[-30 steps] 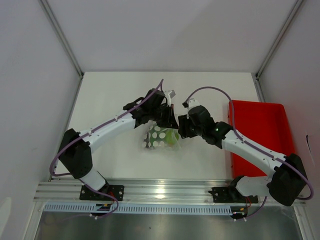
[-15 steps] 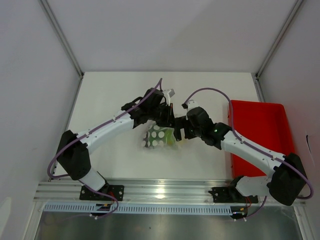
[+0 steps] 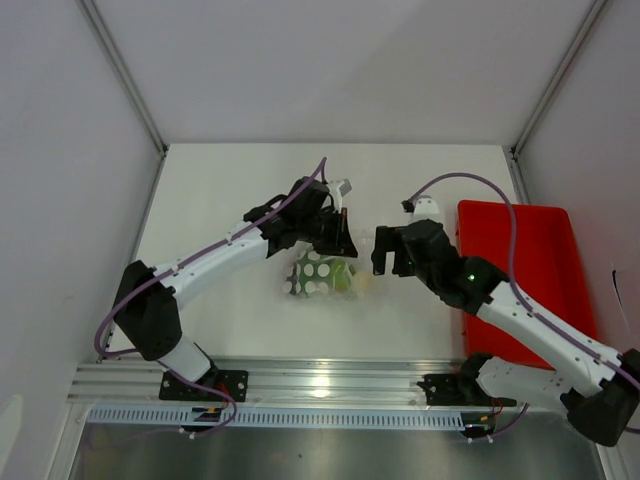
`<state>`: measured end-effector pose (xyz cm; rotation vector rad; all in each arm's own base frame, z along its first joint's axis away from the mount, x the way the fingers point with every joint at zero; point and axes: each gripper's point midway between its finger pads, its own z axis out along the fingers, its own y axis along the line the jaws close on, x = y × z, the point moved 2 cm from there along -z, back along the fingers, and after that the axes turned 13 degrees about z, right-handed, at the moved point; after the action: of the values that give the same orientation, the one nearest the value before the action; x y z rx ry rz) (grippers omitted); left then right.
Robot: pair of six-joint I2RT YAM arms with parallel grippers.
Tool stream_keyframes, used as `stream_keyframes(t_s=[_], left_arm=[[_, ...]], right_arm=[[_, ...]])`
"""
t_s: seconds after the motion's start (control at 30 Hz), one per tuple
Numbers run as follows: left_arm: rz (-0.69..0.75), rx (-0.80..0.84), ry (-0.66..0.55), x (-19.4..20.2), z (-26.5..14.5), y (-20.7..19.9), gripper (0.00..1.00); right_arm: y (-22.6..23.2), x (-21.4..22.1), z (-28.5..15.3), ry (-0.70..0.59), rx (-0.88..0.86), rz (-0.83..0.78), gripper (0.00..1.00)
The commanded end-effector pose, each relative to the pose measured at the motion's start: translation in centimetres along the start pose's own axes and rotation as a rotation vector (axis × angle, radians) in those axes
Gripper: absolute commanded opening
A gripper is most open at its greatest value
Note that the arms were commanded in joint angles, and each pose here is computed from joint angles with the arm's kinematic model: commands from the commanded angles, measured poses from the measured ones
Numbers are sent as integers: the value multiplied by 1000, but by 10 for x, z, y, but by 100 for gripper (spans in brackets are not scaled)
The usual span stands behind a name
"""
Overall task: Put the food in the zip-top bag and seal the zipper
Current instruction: Place the fake vegetable in the zipper food storage bag.
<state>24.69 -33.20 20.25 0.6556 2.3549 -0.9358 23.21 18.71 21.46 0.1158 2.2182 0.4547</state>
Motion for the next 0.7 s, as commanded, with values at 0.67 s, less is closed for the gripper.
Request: stream_keyframes(t_s=[0.67], left_arm=[[99, 106, -101, 5, -57, -71, 1]], right_arm=[[-24, 56, -32, 215, -190, 131, 66]])
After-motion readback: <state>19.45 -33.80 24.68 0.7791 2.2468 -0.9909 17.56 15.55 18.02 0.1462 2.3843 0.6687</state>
